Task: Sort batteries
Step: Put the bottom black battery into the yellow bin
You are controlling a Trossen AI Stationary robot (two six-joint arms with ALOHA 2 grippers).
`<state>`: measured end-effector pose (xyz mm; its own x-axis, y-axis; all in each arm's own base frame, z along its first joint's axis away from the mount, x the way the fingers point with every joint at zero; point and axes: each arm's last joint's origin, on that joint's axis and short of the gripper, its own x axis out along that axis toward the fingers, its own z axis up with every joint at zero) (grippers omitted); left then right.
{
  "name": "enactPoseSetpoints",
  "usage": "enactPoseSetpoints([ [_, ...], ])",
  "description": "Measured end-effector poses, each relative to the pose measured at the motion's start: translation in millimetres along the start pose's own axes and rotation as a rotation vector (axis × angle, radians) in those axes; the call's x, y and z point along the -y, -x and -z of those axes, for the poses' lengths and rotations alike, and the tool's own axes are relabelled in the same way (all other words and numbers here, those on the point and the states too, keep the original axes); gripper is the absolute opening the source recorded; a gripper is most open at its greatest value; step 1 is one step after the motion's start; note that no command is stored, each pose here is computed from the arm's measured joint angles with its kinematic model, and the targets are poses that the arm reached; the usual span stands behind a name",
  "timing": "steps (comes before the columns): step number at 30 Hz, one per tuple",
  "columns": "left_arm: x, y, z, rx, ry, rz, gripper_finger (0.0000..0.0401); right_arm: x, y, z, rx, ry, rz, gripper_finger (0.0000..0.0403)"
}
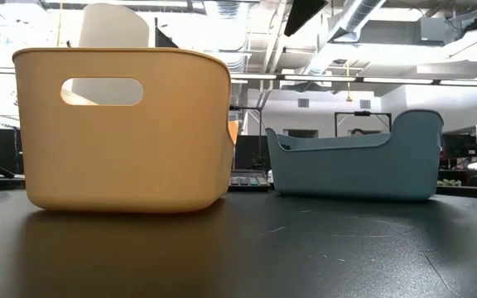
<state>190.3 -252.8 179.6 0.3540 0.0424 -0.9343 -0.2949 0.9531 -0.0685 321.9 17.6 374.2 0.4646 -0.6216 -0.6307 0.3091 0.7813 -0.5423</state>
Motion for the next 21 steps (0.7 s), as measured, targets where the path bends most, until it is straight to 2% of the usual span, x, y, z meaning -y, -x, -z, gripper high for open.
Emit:
enactPoseSetpoints([
  [8, -3.1, -0.6, 1.2, -0.008, 0.046, -0.025, 0.0165, -0.1, 0.1, 0.4, -0.003, 0.015, 0.000, 0.0270],
  [21, -2.7, -14.5, 6.3, -0.049, 0.043, -0.074, 0.0165, 0.0, 0.0, 0.3, -0.003, 0.029, -0.001, 0.0270],
])
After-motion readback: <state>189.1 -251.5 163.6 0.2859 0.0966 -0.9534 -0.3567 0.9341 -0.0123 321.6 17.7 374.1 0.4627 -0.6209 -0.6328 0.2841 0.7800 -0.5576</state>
